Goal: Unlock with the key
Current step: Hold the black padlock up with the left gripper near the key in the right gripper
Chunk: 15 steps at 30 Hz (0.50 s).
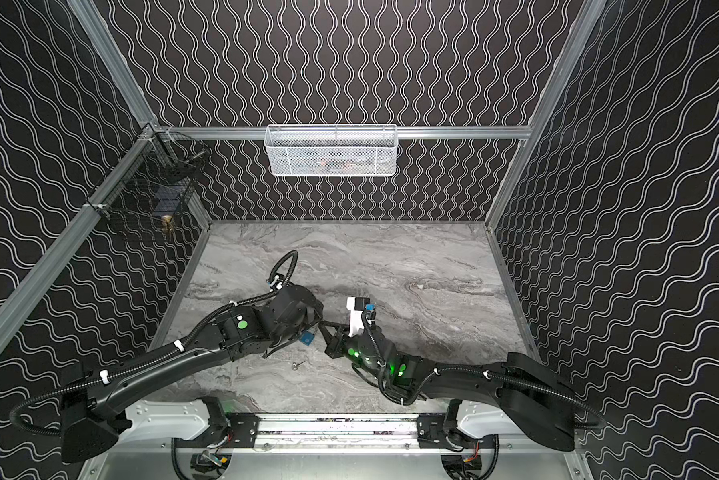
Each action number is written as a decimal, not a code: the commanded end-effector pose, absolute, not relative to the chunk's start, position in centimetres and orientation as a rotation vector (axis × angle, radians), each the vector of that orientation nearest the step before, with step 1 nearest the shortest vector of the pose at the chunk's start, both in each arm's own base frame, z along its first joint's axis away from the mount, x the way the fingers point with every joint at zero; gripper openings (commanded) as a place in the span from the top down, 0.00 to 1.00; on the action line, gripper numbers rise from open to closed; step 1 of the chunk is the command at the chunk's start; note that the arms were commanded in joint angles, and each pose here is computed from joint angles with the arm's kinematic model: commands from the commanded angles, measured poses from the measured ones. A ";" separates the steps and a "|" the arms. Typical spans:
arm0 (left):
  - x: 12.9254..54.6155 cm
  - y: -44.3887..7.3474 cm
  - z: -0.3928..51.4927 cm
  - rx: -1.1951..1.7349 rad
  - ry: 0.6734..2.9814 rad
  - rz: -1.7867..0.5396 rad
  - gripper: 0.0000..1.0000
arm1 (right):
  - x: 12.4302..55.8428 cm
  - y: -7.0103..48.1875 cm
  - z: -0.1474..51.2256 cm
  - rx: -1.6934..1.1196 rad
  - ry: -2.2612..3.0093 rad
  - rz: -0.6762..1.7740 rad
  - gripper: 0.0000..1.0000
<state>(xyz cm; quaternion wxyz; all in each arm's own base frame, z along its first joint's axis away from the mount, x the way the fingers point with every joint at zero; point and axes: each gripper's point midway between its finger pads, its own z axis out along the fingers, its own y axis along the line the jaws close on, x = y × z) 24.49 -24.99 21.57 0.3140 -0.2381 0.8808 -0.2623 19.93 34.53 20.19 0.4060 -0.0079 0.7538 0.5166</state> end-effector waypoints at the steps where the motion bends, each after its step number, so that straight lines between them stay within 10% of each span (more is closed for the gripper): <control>1: 25.1 -24.9 22.8 -0.647 2.267 -0.716 0.98 | 19.9 34.6 20.5 -0.020 1.899 1.313 1.00; 15: 25.1 -24.7 22.9 -0.643 2.259 -0.710 0.99 | 19.9 34.3 19.9 -0.019 1.903 1.287 1.00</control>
